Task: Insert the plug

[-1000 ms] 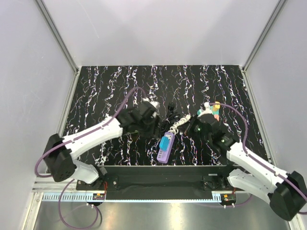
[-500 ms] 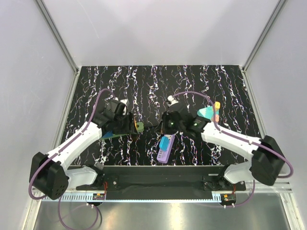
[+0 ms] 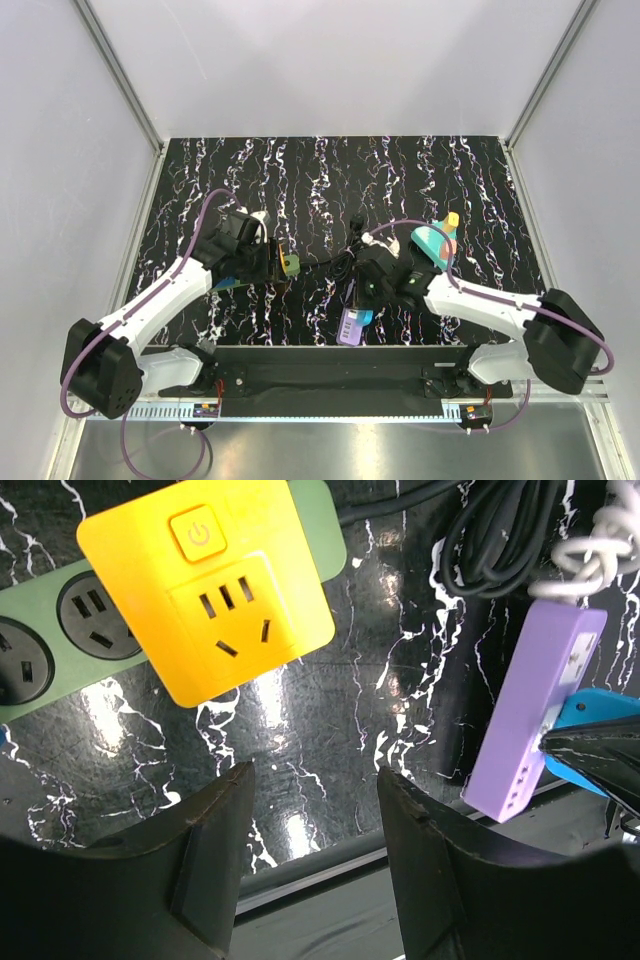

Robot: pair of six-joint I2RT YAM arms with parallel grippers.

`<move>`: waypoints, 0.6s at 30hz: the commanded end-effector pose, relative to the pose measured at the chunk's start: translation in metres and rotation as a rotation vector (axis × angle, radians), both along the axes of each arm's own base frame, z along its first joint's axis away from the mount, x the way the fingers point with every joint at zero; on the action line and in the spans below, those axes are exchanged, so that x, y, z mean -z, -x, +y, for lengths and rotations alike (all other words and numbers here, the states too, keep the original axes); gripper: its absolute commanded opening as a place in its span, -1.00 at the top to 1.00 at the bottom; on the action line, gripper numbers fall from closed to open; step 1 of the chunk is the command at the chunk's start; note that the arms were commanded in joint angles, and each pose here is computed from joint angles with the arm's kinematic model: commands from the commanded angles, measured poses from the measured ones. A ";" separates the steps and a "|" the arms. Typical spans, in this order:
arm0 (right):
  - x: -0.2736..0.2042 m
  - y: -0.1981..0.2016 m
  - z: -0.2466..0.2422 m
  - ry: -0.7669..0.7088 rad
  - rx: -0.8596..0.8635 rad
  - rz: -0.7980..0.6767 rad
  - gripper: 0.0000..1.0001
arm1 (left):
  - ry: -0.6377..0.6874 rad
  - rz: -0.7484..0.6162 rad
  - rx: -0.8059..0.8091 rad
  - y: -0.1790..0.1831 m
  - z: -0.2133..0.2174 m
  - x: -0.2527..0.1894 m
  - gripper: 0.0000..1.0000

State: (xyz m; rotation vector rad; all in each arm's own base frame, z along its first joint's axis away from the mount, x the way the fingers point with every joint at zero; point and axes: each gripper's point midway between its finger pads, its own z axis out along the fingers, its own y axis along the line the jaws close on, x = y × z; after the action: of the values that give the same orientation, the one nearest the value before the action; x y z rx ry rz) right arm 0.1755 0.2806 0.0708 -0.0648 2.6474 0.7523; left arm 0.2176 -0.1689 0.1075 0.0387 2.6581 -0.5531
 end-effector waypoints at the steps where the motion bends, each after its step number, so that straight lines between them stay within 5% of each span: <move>1: -0.027 -0.007 -0.002 -0.057 0.038 -0.078 1.00 | 0.050 -0.043 0.011 -0.010 -0.009 -0.012 -0.13; 18: -0.081 -0.023 0.016 -0.142 -0.003 -0.197 1.00 | 0.057 -0.086 0.038 -0.008 -0.008 -0.026 -0.15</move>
State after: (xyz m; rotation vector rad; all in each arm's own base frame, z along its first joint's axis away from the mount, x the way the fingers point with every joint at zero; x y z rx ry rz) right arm 0.1868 0.2890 0.1180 -0.0885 2.5076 0.8452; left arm 0.2174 -0.1705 0.1104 0.0536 2.6468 -0.5693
